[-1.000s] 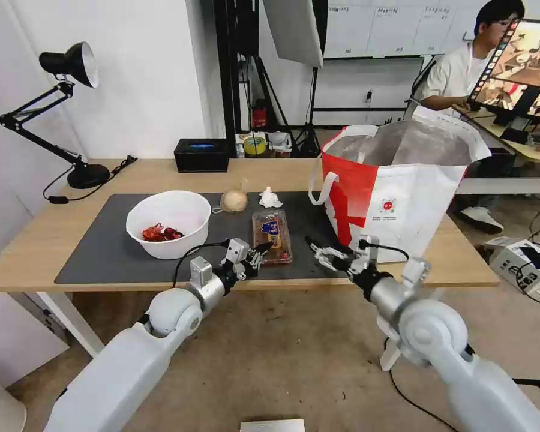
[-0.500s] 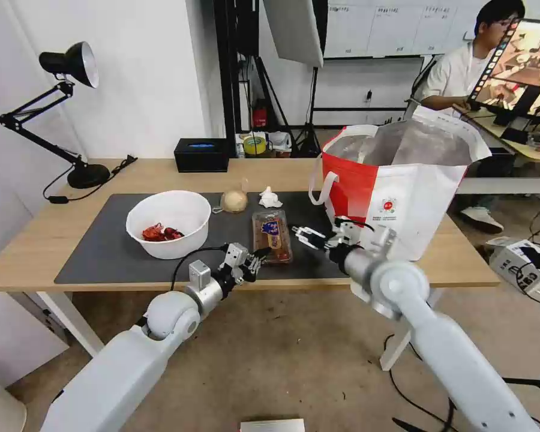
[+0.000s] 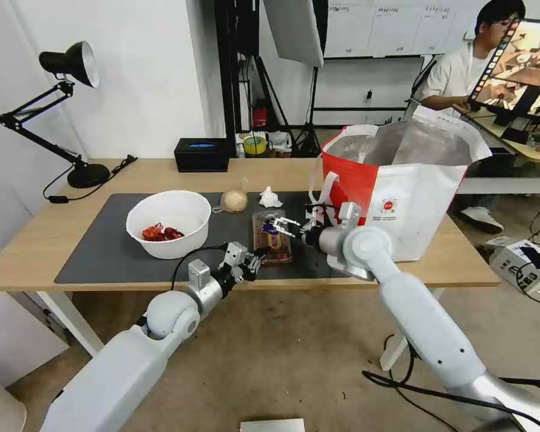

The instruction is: Pick up the trash from the table and place it into the takeout bag.

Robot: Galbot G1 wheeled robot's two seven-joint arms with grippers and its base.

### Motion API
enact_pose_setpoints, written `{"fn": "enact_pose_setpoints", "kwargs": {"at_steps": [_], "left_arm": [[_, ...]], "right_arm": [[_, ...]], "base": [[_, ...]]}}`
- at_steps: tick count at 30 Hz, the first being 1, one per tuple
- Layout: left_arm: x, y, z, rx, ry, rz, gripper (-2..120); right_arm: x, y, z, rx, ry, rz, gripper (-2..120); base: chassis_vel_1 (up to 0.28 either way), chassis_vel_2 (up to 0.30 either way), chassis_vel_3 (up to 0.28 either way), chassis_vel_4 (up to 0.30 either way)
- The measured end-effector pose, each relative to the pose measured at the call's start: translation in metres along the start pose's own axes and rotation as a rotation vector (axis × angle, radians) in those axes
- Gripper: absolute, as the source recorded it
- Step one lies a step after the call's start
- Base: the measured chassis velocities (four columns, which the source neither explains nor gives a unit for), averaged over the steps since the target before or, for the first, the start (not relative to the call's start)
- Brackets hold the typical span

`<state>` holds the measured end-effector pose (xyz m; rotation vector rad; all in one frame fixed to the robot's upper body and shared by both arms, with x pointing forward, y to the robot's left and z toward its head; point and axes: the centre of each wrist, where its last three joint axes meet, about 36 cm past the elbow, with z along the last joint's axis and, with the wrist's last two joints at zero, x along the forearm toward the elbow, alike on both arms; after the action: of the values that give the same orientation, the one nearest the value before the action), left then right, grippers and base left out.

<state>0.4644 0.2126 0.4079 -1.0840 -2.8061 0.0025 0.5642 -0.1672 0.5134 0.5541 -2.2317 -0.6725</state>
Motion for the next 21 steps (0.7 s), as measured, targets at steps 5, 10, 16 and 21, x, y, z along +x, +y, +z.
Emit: {"fn": "enact_pose_setpoints", "kwargs": {"at_steps": [5, 10, 16, 21], "left_arm": [[0.001, -0.001, 0.001, 0.005, -0.002, -0.003, 0], [0.003, 0.0, 0.001, 0.007, -0.004, -0.002, 0], [0.005, 0.0, 0.0, 0.006, -0.01, -0.001, 0], [0.006, -0.002, 0.001, 0.007, -0.01, 0.002, 0]], "right_arm": [[-0.012, 0.004, -0.003, -0.002, 0.043, 0.003, 100], [-0.02, 0.003, -0.001, -0.014, 0.063, 0.011, 100], [-0.026, 0.006, 0.002, -0.018, 0.075, 0.004, 100], [-0.032, 0.01, 0.004, -0.013, 0.086, 0.0, 100]], "base": [[0.0, 0.0, 0.0, 0.0], [0.0, 0.0, 0.0, 0.0], [0.0, 0.0, 0.0, 0.0], [0.0, 0.0, 0.0, 0.0]]}}
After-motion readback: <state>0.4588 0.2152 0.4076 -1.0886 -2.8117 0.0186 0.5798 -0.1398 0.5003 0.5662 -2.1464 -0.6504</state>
